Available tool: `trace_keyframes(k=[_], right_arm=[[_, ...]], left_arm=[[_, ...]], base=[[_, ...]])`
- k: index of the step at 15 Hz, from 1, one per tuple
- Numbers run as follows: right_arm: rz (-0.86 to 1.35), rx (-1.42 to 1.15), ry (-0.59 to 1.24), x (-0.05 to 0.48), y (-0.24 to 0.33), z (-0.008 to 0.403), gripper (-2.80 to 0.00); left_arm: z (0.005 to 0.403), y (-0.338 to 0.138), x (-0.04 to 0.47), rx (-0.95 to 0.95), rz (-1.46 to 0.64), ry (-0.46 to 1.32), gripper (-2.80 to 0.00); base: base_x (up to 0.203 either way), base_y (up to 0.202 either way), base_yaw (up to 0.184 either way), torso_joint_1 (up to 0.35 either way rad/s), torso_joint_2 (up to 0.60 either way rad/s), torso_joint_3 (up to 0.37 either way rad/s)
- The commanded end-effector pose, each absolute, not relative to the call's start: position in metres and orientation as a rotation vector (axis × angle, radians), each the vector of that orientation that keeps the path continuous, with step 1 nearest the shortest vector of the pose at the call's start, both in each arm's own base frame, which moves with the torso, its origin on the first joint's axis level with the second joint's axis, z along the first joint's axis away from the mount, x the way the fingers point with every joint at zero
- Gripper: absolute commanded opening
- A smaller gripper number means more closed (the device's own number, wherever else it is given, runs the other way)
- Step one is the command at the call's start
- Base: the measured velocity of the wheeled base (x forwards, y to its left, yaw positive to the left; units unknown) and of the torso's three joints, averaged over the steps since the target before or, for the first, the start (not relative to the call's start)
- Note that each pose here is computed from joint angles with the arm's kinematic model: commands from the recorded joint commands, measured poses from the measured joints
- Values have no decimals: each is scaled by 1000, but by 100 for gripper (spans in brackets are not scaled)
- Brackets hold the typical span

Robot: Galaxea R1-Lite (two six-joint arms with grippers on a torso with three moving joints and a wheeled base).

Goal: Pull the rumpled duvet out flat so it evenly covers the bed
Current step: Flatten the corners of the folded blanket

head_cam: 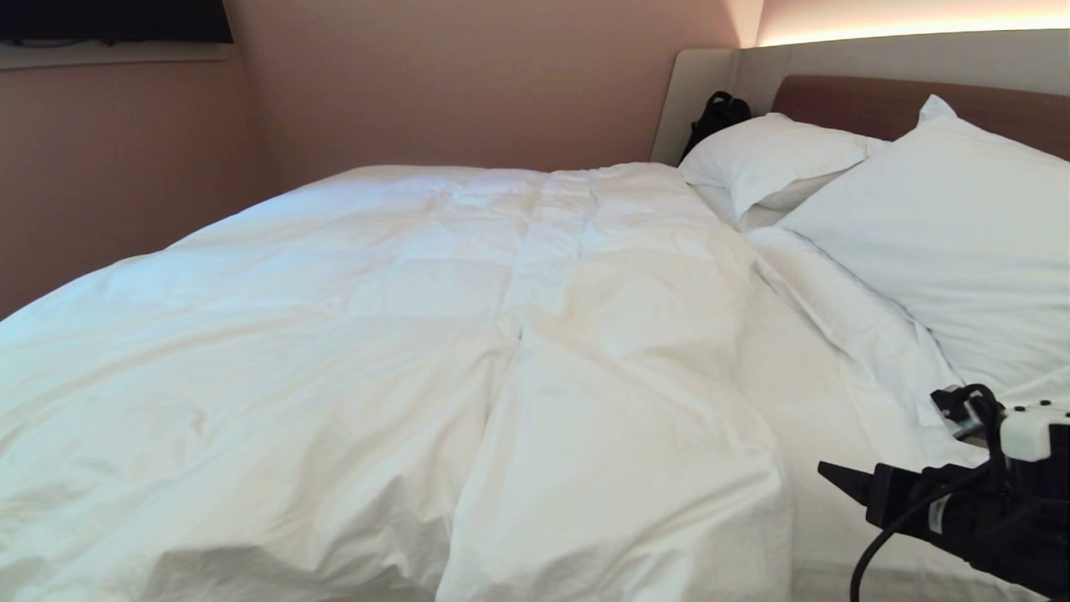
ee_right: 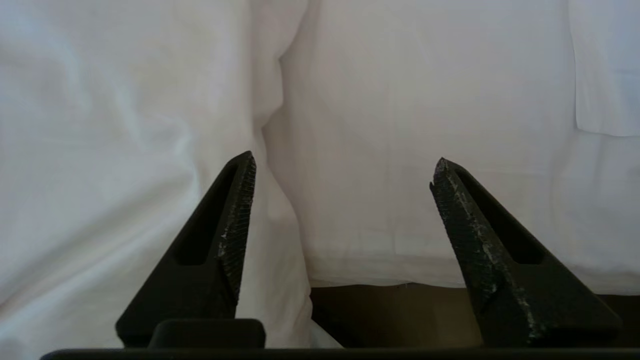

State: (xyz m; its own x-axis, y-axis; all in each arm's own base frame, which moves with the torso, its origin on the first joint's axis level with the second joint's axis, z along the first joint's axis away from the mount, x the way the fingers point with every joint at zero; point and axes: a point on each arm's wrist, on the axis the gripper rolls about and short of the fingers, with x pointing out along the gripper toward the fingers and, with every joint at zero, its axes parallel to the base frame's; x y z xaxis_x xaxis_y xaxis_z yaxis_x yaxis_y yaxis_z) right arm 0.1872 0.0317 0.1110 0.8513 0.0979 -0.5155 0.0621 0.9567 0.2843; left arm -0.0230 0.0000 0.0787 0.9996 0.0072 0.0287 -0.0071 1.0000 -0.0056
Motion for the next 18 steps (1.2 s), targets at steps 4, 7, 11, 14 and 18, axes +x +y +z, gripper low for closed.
trace_keyframes(k=[4, 7, 11, 14, 18], right_arm=[[106, 294, 517, 172, 43, 119, 0], [185, 273, 548, 164, 56, 115, 0], [416, 281, 617, 155, 73, 111, 0], [514, 301, 655, 157, 75, 109, 0], [506, 302, 693, 173, 79, 102, 0]], left_arm=[[79, 0, -23, -6, 8, -29, -280], [79, 0, -23, -6, 8, -29, -280], [79, 0, -23, -6, 8, -29, -280], [79, 0, -23, -6, 8, -29, -280], [79, 0, -23, -6, 8, -29, -280]], base=[[0, 0, 0, 0, 0, 0], [0, 0, 0, 0, 0, 0], [0, 0, 0, 0, 0, 0], [0, 0, 0, 0, 0, 0], [0, 0, 0, 0, 0, 0]])
